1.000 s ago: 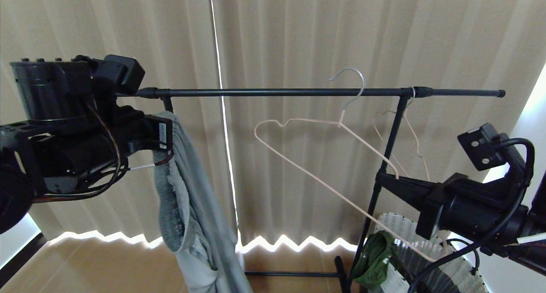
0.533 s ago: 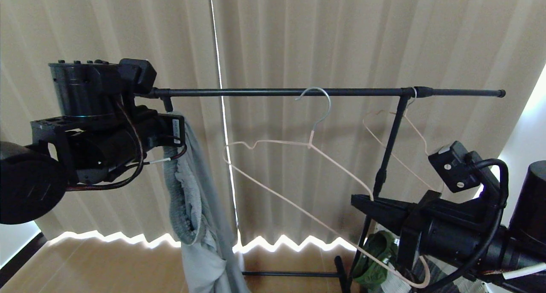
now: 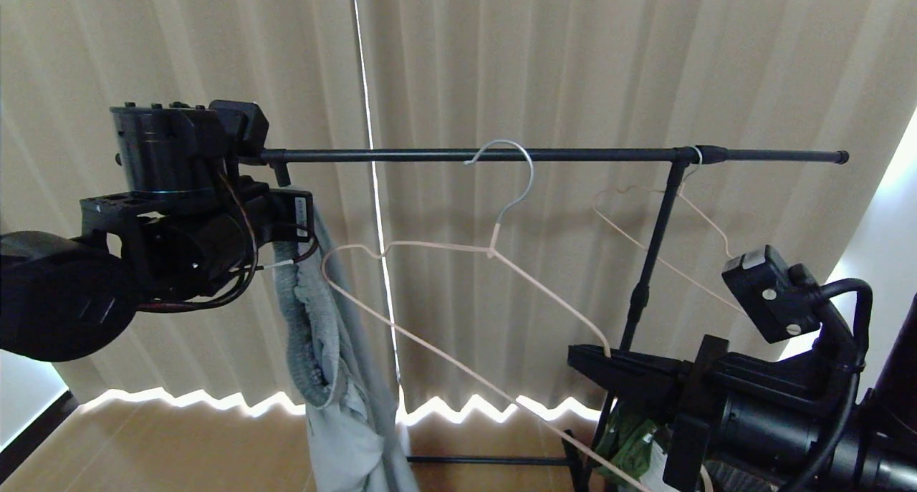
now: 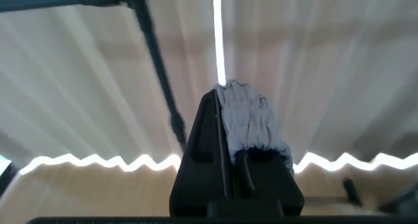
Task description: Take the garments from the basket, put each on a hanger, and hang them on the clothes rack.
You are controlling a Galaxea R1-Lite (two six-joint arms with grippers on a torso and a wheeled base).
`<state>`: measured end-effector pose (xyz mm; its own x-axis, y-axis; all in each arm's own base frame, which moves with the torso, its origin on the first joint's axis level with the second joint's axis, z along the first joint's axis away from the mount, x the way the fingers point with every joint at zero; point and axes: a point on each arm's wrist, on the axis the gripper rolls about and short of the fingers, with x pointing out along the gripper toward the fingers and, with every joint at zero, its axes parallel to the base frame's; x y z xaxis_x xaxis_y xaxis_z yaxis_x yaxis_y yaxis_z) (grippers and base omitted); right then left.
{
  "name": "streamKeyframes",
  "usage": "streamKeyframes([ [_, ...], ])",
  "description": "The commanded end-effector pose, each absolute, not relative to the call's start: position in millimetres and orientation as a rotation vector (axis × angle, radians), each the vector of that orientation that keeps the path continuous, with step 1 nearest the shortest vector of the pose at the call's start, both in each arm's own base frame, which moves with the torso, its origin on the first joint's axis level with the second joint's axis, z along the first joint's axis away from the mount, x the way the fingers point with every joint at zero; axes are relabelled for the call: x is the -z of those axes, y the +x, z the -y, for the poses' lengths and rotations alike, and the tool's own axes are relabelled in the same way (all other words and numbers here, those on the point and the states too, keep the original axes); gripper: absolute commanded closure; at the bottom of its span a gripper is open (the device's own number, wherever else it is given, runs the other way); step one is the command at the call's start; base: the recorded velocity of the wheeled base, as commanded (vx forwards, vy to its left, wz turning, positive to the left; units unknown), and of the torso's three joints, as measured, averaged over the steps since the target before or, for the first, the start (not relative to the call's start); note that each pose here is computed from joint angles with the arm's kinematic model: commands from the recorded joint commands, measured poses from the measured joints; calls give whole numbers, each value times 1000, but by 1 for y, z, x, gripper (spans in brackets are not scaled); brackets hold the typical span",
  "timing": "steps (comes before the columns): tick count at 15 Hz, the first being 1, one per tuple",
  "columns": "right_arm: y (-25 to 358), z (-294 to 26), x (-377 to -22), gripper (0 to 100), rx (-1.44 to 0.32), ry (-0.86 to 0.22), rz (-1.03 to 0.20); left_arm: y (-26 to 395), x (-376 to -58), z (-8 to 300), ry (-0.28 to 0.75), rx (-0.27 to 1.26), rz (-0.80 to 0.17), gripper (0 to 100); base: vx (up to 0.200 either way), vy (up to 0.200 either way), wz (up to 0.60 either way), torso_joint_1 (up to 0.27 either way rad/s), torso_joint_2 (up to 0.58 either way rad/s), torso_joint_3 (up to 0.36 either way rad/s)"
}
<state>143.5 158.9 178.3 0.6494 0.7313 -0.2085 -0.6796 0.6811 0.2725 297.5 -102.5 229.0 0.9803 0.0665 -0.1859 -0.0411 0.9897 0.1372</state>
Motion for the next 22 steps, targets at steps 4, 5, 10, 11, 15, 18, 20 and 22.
streamKeyframes([
  [4,135,-166,-182,100,-861,178,-304,305,-225,105,153,-59,-202,100,0,0,0,0,0,0],
  [5,134,-166,-182,100,-862,180,-300,304,-224,105,154,-57,-203,100,0,0,0,0,0,0],
  [10,135,-167,-181,100,-867,174,-306,304,-224,106,158,-66,-205,100,0,0,0,0,0,0],
  [11,136,-169,-179,100,-864,169,-316,302,-224,108,159,-71,-205,100,0,0,0,0,0,0],
  [15,152,-187,-173,100,-836,155,-342,293,-228,115,173,-73,-191,100,0,0,0,0,0,0],
  [18,168,-203,-170,100,-737,143,-334,291,-231,112,176,-82,-187,100,0,0,0,0,0,0],
  [20,176,-210,-169,100,-664,141,-317,291,-230,110,204,-115,-193,100,0,0,0,0,0,0],
  [22,178,-212,-172,100,-655,161,-279,291,-227,107,250,-150,-207,100,0,0,0,0,0,0],
])
